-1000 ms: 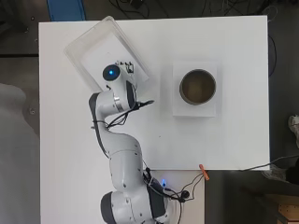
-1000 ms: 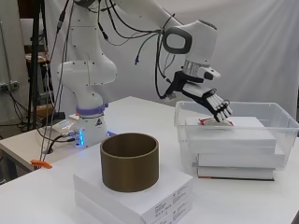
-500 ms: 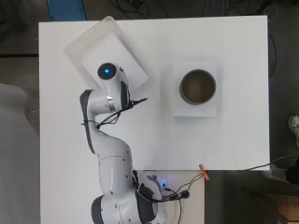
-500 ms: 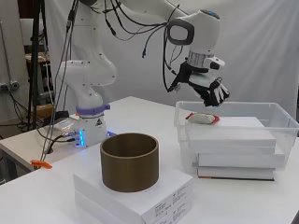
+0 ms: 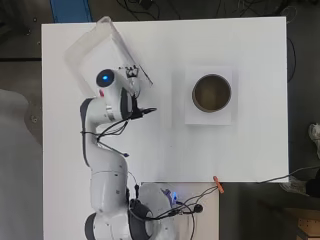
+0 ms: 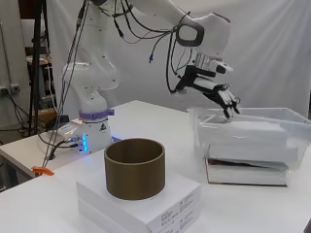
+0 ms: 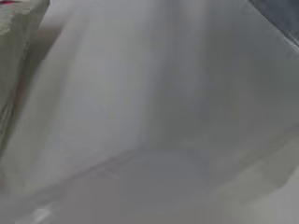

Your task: Teleoperate dual arm-hand system to remove items from a box

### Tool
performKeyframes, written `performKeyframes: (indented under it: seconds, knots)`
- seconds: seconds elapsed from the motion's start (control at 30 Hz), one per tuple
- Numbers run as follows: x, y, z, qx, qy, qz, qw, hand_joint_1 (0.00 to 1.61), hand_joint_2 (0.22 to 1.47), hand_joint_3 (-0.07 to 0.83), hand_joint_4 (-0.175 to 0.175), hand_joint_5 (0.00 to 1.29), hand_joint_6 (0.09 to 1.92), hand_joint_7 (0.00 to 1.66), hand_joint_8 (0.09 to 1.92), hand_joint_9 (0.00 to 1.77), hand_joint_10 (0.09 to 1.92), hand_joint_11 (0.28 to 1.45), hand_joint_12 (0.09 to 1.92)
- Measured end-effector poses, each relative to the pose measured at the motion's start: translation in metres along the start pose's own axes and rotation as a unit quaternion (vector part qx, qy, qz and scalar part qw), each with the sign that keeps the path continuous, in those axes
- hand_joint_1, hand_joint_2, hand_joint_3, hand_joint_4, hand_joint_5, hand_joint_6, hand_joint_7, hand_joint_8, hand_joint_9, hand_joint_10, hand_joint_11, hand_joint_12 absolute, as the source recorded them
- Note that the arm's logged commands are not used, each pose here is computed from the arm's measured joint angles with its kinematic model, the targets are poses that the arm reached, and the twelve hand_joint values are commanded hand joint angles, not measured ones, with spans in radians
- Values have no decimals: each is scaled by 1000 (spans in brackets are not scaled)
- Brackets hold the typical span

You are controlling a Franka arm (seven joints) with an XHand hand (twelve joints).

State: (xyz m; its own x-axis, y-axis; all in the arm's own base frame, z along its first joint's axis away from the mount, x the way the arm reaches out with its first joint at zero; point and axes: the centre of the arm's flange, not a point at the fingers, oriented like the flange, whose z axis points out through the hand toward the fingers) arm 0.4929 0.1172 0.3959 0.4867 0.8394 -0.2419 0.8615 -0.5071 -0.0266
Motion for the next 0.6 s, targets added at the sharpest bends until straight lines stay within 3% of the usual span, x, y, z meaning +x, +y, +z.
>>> performKeyframes:
  seconds: [0.13, 0.4, 0.5, 0.6]
  knots:
    - [46, -55, -33, -46, -18, -31, 998, 186, 1024, 5, 30, 562, 87, 693, 87, 721, 87, 627, 87]
    - [58, -88, -72, -108, -32, 10, 994, 172, 1063, 9, 22, 516, 87, 664, 87, 689, 87, 633, 87]
    - [59, -98, -74, -102, -20, 3, 995, 179, 1051, 0, 25, 532, 87, 689, 87, 717, 87, 656, 87]
    - [53, -99, -71, -81, 1, -59, 995, 181, 1029, -9, 27, 529, 87, 651, 87, 690, 87, 649, 87]
